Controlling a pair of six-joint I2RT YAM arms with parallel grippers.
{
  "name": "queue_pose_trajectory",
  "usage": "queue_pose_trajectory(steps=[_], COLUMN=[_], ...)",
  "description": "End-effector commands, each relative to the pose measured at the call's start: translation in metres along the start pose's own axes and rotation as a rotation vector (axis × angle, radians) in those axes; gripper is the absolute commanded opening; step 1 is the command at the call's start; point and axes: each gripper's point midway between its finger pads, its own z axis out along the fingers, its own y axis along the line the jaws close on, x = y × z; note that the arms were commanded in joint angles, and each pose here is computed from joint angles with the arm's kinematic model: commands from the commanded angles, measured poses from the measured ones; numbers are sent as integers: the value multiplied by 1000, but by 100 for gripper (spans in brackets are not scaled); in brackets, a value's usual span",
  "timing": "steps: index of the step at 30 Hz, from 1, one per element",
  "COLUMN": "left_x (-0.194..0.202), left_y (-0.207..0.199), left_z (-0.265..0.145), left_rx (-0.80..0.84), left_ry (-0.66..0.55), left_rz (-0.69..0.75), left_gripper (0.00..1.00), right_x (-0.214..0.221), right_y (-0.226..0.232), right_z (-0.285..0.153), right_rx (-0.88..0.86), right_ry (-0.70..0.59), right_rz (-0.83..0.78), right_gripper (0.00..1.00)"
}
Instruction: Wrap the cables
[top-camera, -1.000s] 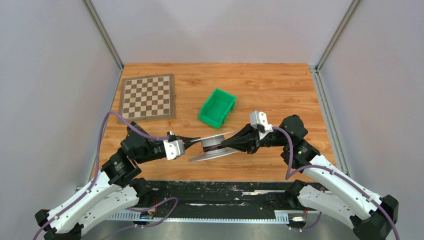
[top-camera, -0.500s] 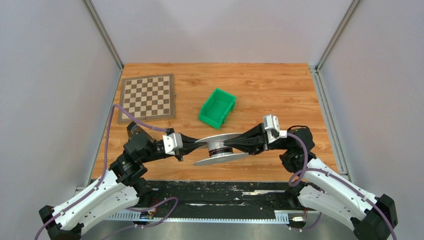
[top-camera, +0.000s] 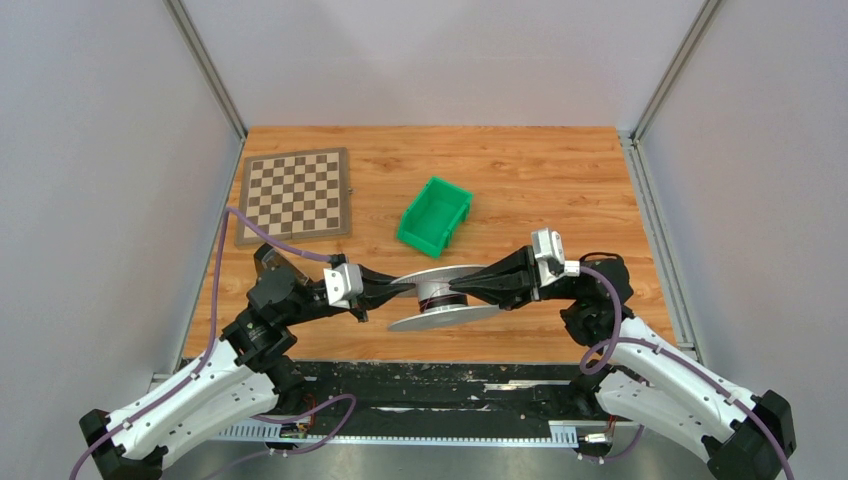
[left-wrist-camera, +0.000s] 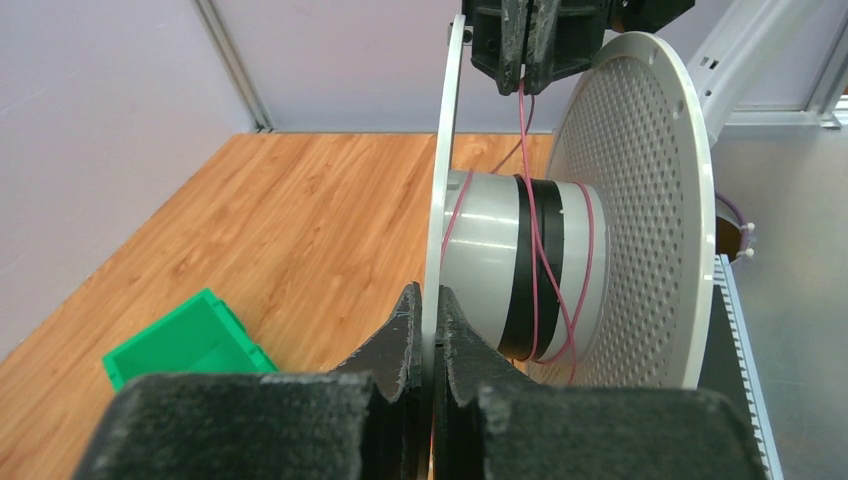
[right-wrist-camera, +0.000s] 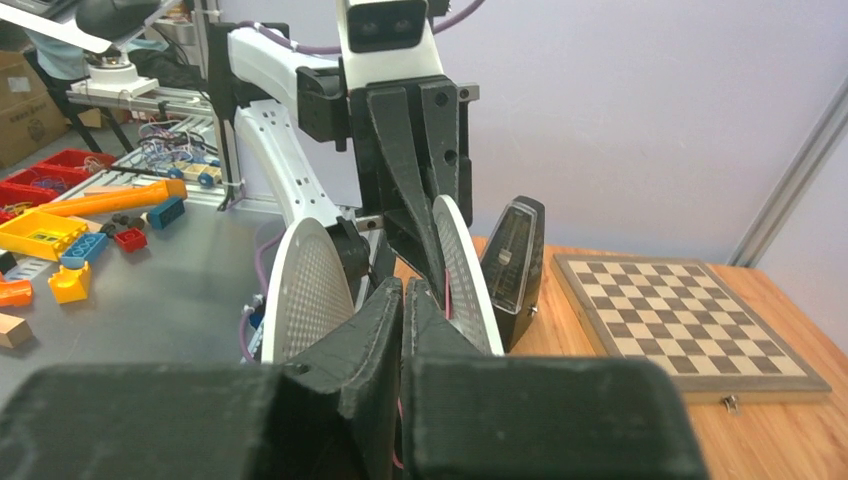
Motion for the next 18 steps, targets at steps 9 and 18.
queue_pose_trajectory(steps=[9,18], left_x=[-77,-62], left_y=[32,32], left_z=[-7,-9], left_rx=[-165,-163], left_ry=[-206,-114], left_rz=[129,131], left_gripper=[0,0], right_x=[33,52], right_y=[-4,-2], right_z=[-9,-17], right_rx=[50,62], right_ry=[129,174], right_rz=[44,63], right_gripper=[12,18])
